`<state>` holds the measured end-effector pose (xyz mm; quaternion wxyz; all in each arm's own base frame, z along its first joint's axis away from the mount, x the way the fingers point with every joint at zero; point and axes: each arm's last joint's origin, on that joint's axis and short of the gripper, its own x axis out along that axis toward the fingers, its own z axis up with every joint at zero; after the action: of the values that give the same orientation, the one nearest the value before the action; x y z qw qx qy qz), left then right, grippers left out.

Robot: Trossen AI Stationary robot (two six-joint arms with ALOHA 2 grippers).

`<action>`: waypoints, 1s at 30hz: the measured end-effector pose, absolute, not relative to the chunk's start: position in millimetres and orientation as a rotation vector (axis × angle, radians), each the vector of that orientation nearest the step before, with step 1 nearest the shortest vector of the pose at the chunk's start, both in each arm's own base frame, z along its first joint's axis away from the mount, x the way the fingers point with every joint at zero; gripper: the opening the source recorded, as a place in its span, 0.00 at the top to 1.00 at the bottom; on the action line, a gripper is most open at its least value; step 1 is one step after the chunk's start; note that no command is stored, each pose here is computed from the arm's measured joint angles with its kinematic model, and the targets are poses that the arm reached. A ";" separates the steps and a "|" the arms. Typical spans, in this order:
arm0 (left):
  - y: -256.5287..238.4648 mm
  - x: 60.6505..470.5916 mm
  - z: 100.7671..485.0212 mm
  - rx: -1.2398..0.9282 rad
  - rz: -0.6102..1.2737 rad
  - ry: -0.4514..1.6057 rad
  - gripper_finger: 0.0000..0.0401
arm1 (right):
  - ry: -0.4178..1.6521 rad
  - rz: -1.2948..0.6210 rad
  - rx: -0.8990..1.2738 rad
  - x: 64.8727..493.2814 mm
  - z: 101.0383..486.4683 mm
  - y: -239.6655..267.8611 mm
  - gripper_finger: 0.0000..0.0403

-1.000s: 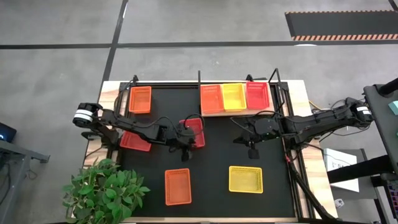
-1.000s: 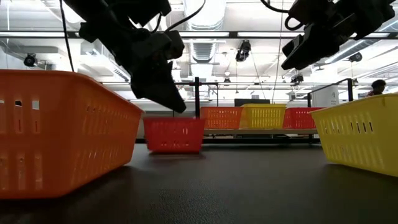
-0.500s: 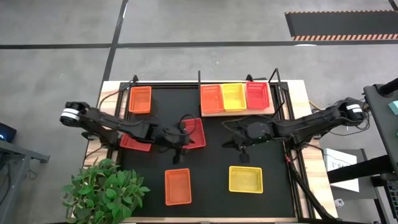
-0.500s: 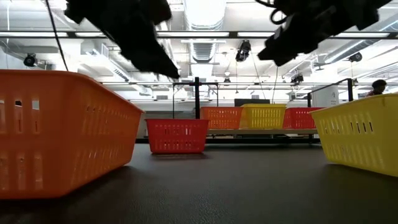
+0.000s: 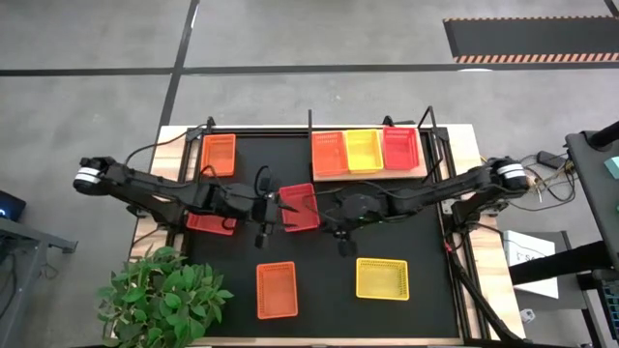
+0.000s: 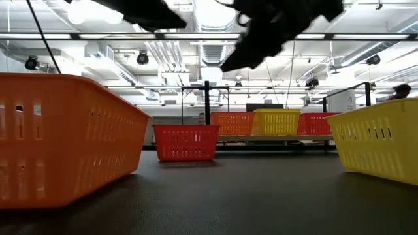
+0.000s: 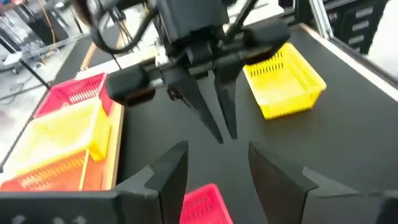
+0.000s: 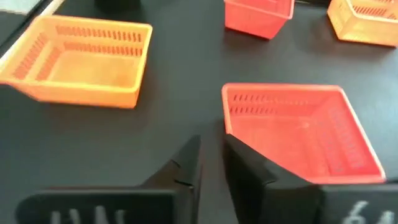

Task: Stack baskets on shelf by color
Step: Stack the top red bin on the red bin on the shelf

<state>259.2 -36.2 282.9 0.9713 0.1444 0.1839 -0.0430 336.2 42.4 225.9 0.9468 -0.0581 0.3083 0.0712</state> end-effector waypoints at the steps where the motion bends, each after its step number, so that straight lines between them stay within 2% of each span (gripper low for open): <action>1: -35.9 257.4 280.1 0.292 -0.088 0.381 0.62 | 0.631 0.145 -0.123 343.4 227.0 42.8 0.83; 9: -32.2 233.6 267.1 0.257 -0.076 0.381 0.62 | 0.727 0.140 -0.165 396.2 208.3 37.8 0.66; 15: -31.2 227.4 275.6 0.245 -0.065 0.302 0.62 | 0.858 0.110 -0.140 422.5 183.6 26.3 0.63; 24: -31.0 225.3 269.4 0.231 -0.065 0.319 0.61 | 0.972 0.106 -0.122 436.1 151.1 20.7 0.69; 30: -31.0 225.5 271.7 0.227 -0.063 0.296 0.62 | 0.992 0.116 -0.138 435.1 146.5 20.6 0.87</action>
<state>225.5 -31.0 271.7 0.9822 0.1131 0.1470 -0.0313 435.1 20.6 146.5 0.8756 -0.0663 0.4752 0.0556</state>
